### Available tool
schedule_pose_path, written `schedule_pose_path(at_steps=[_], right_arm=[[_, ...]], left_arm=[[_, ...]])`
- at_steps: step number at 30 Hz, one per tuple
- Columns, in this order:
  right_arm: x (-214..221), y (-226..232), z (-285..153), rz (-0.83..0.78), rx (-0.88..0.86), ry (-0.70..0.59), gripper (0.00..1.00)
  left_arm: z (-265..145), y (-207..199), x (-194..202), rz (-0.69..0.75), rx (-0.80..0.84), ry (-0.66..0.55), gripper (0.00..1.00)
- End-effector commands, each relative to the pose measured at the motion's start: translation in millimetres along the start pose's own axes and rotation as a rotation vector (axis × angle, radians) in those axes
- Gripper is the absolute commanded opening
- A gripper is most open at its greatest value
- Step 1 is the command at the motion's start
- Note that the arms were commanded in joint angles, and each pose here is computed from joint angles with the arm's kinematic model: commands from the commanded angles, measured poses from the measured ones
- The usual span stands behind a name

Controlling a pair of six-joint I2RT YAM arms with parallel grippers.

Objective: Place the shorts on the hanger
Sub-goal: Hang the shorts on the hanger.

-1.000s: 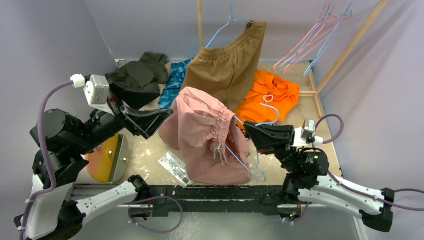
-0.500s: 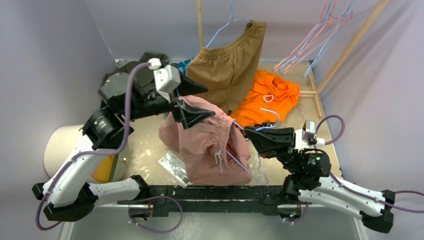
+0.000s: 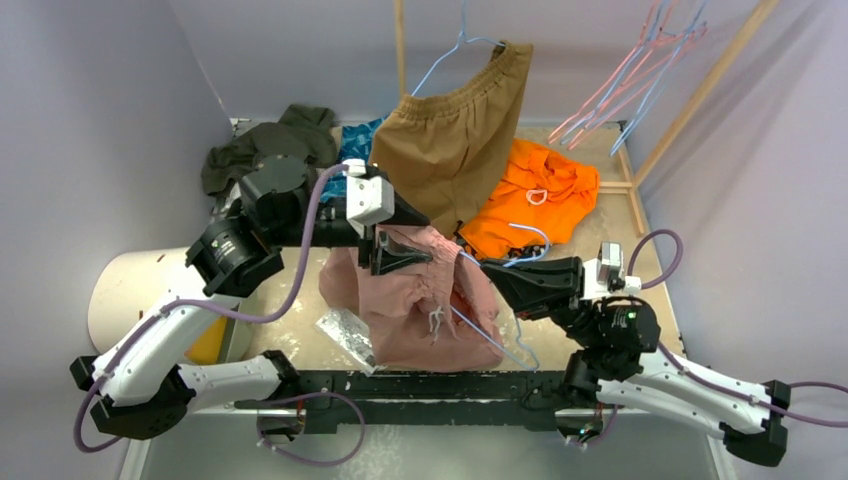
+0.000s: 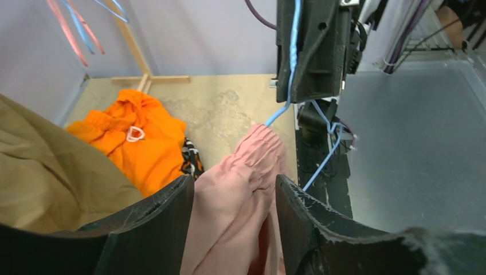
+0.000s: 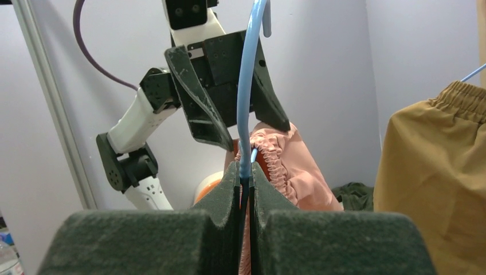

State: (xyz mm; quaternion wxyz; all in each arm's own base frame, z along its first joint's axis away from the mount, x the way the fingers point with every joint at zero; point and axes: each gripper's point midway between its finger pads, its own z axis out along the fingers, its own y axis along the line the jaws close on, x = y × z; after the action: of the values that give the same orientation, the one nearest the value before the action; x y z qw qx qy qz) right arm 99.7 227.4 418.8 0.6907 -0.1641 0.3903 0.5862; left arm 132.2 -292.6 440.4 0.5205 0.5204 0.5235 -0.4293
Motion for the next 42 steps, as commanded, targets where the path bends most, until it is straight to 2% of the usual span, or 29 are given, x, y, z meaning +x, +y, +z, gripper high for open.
schedule_pose_path(at_steps=[1,7,10,14,19,25,32,34,38,42], right_arm=[[-37,17,11,0.003,-0.063,-0.096,0.00],[-34,22,19,-0.020,-0.089,-0.060,0.00],[-33,22,22,-0.036,-0.091,-0.044,0.00],[-32,23,27,-0.045,-0.097,-0.040,0.00],[-25,23,34,-0.043,-0.103,-0.033,0.00],[-22,23,44,-0.048,-0.112,-0.030,0.00],[-24,25,57,-0.059,-0.123,-0.039,0.00],[-22,26,60,-0.056,-0.129,-0.034,0.00],[-19,26,62,-0.045,-0.132,-0.033,0.00],[-15,27,66,-0.033,-0.143,-0.031,0.00]], left_arm=[[10,-16,20,0.026,0.104,0.049,0.50],[13,-20,46,0.011,0.126,0.113,0.42],[14,-21,50,0.011,0.135,0.117,0.33],[17,-25,45,-0.007,0.164,0.086,0.25],[25,-33,35,-0.053,0.216,0.008,0.22],[33,-42,22,-0.097,0.267,-0.083,0.21],[40,-51,35,-0.129,0.300,-0.063,0.22],[41,-53,39,-0.140,0.304,-0.059,0.24],[39,-56,40,-0.147,0.300,-0.076,0.34],[42,-59,36,-0.172,0.320,-0.112,0.33]])
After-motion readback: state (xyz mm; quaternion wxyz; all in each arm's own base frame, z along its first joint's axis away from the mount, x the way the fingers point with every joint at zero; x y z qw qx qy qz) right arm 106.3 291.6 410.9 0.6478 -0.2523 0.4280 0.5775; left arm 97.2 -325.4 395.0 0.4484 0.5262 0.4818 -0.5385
